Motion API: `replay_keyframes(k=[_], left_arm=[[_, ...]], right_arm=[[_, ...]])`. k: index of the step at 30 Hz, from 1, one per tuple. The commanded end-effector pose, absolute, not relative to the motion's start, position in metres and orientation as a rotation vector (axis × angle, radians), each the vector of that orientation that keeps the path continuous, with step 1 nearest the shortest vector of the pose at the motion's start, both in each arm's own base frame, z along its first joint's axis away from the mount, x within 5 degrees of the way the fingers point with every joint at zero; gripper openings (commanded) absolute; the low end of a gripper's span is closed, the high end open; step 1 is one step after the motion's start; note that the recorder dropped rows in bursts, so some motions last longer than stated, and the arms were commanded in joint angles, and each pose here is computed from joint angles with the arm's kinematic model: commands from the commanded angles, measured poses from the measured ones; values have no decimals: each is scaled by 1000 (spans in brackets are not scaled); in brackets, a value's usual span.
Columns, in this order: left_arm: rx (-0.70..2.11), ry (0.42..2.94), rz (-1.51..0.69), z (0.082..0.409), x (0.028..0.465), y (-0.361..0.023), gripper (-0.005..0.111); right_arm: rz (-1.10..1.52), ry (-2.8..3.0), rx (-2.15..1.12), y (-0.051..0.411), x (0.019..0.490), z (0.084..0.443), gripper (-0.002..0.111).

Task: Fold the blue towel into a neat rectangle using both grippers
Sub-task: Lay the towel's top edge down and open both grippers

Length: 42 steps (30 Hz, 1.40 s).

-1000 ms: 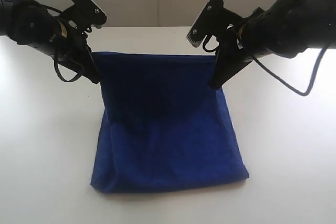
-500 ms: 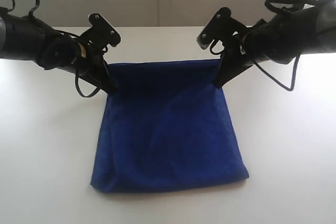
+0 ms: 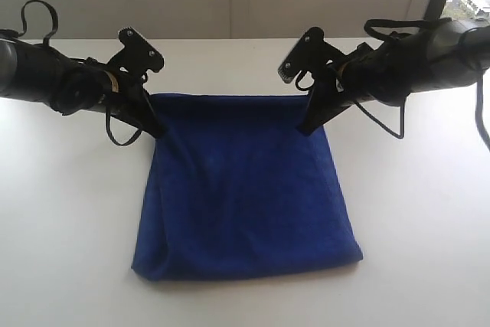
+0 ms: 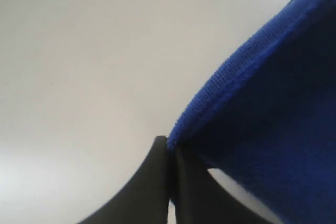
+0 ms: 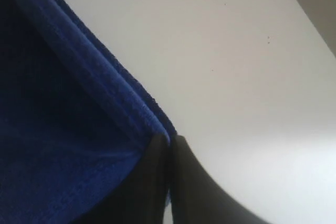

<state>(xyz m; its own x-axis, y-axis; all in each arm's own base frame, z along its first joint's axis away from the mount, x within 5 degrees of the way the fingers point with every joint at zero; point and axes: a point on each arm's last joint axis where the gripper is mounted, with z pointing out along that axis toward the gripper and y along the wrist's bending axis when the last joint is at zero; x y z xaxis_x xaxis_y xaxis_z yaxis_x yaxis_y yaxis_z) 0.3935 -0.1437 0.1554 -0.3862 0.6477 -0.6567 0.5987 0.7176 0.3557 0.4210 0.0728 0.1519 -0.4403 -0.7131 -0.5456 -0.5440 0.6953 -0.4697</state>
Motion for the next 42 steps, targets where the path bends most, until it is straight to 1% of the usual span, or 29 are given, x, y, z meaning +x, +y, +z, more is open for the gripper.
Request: replay_keyframes(k=[1,11,14,16,18,19,22,23,25,26,28,30,33,37,39,40,41,42], left_arm=[[900,2082,72,158,398,-136,0],[888,2041,57,159,400,-138,0],[894,2053,55,153,401,-139,0],[899,2065,54,147,401,-139,1],[905,2080,54,141,402,-139,9],[905,2082,54,141,402,-139,16],[906,2084,53,140,402,-139,41],[904,2076,51,140,402,-139,52],[901,2063,48,141,403,-140,68],[901,2055,47,142,403,-140,74],[903,2049,48,143,403,-140,81],[903,2056,53,146,402,-139,82],[904,2050,70,159,400,-138,82],[847,2075,95,201,388,-129,81],[764,2159,79,215,379,-124,75],[737,2194,77,219,375,-121,71],[694,2237,69,222,372,-119,64],[644,2299,66,224,367,-116,54]], right_arm=[[-335,2222,-927,53,421,149,0],[-330,2221,-848,39,426,152,0],[-324,2207,-847,39,427,153,0],[-316,2207,-832,40,427,153,3],[-308,2212,-814,40,427,153,11],[-307,2212,-813,40,427,153,15],[-308,2214,-813,39,427,153,34],[-307,2215,-811,39,427,153,41],[-296,2222,-786,39,427,153,51],[-292,2225,-776,39,427,153,54],[-289,2237,-762,39,427,152,54],[-291,2258,-735,38,425,155,54],[-285,2287,-643,35,422,167,54],[-255,2340,-413,30,411,195,54],[-241,2368,-342,28,405,205,46],[-233,2388,-309,27,403,208,41],[-220,2412,-273,27,400,210,34],[-209,2446,-235,26,396,212,25]])
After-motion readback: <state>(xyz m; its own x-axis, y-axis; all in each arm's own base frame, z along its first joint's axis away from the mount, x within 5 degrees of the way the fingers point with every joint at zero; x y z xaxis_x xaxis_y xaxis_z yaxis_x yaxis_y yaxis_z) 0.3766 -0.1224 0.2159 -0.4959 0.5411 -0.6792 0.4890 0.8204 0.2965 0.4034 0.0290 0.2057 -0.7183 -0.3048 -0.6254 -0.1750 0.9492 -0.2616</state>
